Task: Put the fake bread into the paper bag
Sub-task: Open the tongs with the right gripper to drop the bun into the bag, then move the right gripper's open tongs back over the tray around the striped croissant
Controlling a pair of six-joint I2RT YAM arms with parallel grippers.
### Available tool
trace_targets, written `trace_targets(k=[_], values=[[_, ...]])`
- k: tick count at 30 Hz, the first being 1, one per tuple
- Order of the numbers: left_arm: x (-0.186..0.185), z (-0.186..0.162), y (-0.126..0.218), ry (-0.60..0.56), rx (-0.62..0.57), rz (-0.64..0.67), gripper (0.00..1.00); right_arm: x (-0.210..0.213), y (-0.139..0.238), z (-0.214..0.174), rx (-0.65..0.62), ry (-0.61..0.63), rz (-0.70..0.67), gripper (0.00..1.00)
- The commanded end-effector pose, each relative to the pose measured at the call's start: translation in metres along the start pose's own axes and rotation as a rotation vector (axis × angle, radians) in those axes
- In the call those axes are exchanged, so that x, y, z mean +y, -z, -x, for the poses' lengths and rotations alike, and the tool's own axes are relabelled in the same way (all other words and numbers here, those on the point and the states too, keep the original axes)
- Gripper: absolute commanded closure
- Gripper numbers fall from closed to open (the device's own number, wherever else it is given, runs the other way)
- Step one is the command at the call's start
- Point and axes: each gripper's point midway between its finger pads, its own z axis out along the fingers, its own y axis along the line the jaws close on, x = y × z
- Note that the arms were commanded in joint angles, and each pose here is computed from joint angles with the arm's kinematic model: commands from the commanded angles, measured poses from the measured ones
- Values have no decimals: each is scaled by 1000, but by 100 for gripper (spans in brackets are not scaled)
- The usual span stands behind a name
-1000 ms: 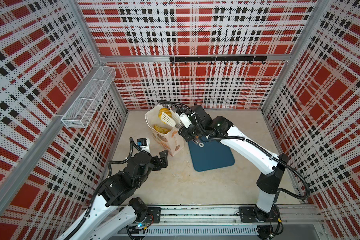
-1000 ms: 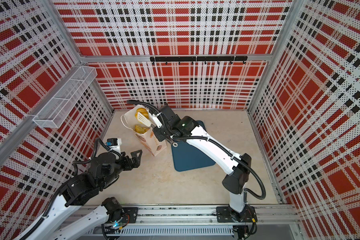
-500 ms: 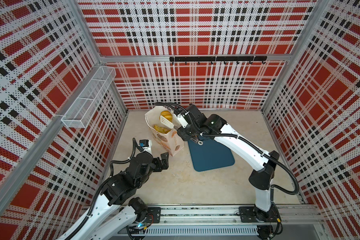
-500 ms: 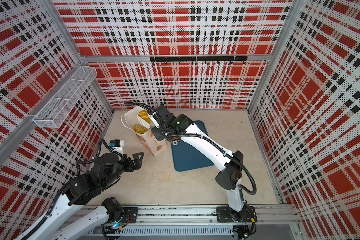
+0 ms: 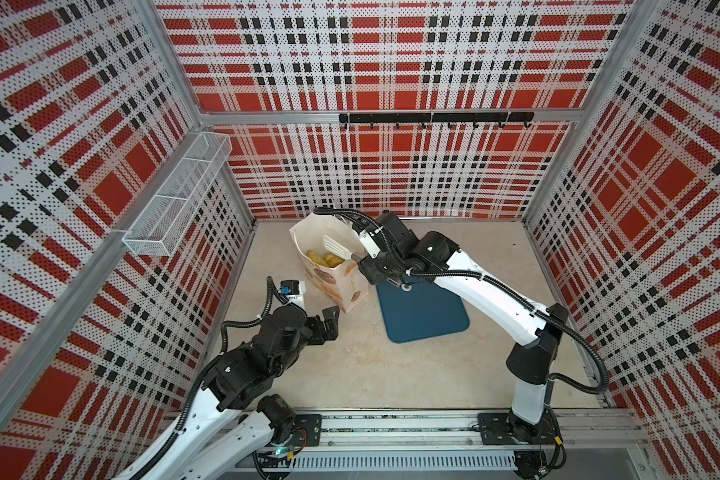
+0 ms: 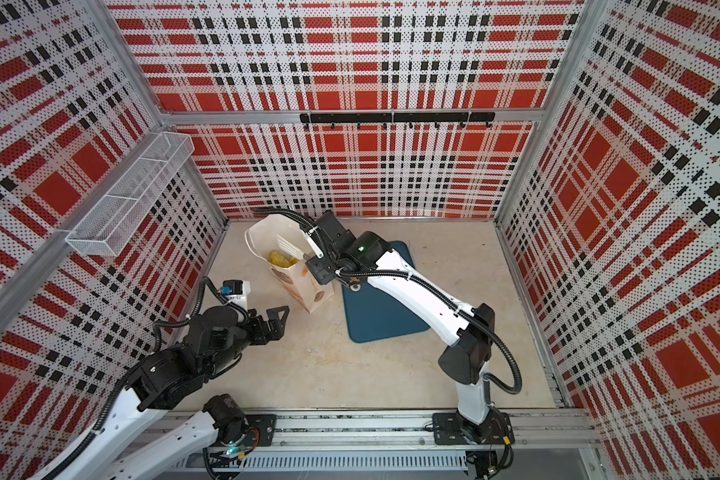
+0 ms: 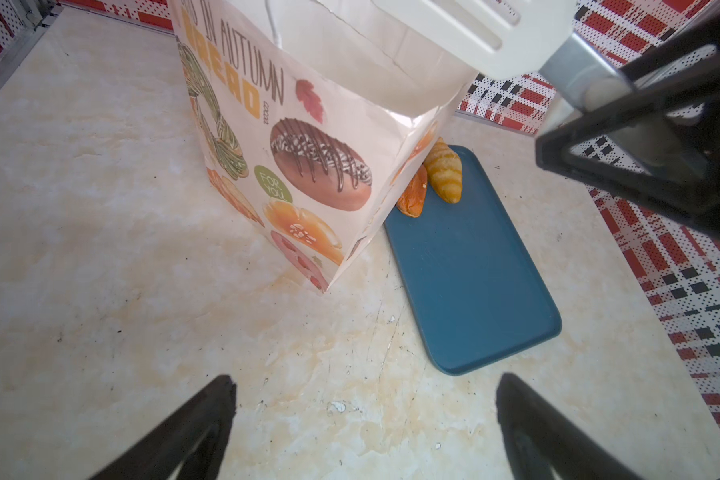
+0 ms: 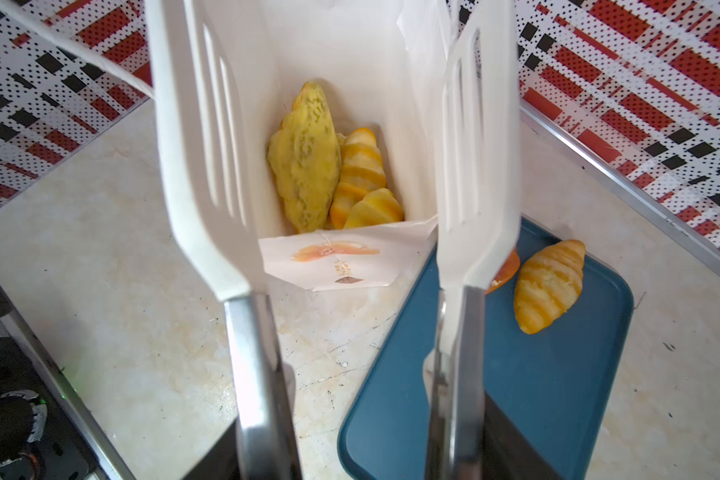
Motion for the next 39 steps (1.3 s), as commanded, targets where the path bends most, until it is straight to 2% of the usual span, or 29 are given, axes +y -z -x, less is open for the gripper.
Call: trace_targets(k=[1,9,21,39], values=[[0,-3,-2,13,-4,-1,1,-11,40,26,-142,-19,-39,36],[-13,-3,-4,1,-15,-20,1,-29,51,4,-141,-35,-108,32],[-36,-15,-14,-23,-1,-41,1,-57,50,-36,-92,-104,-162,32],[-57,-38,-34,-46,59,-68,1,-129,17,-135,133,-237,-344,32]])
